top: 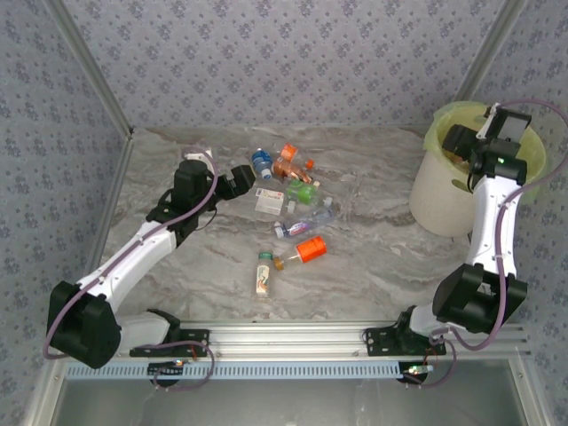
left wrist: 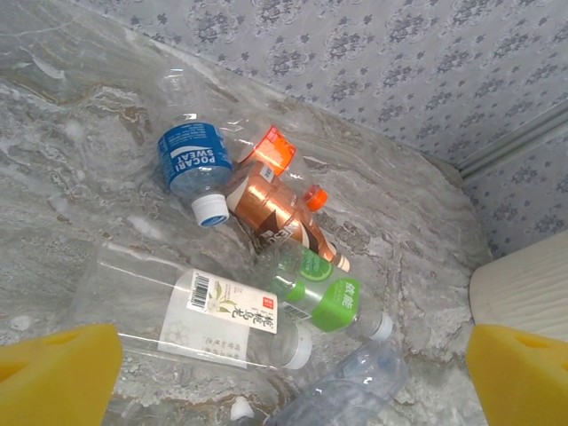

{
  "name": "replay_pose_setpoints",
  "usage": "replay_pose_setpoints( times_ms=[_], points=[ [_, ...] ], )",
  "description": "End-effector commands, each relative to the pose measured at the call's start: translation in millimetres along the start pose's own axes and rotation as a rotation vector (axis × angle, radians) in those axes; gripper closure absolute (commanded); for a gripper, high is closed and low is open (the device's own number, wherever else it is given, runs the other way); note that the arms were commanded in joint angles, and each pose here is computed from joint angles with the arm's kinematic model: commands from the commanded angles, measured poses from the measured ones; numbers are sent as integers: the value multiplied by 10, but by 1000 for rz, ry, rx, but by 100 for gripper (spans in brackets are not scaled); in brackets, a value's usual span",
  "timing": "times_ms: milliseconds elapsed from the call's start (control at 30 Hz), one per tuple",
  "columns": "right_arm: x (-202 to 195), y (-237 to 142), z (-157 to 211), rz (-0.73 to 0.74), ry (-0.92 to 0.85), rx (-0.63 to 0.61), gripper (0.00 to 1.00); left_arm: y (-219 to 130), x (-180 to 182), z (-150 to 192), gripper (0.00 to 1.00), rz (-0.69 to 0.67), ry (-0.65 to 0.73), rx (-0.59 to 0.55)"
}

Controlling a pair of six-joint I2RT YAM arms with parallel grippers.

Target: Put the plastic bottles in the bin

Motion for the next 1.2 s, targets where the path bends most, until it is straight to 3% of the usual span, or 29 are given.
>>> replay_pose_setpoints(
  times_ms=[0,333,667,1033,1167],
  points=[
    [36,-222,-203,0,2,-63,12,-48,72,27,1,-34,-16,10],
    [274,-656,-167,-98,3,-136,5,-38,158,240,1,-65,-48,80],
    [986,-1021,267,-348,-27,-112,0,-172,263,646,0,-149,-76,198],
    [1433,-1113,849,-465,-58,-52,0,-609,93,1276,0,-234,70,372],
    [1400,-999,1037,-443,-22,-33,0,-735,-105,1541,1,-177,134,422]
  ],
)
Point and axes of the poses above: each hand's point on the last joint's axis, 136 mm out from that joint toward the fingers, its own y axis out along the fingers, its own x axis along the line the jaws close on, z = x × y, the point moved 2 cm from there along -y, back along the fingers, and after that the axes turned 15 degrees about y, right-handed, at the moved point
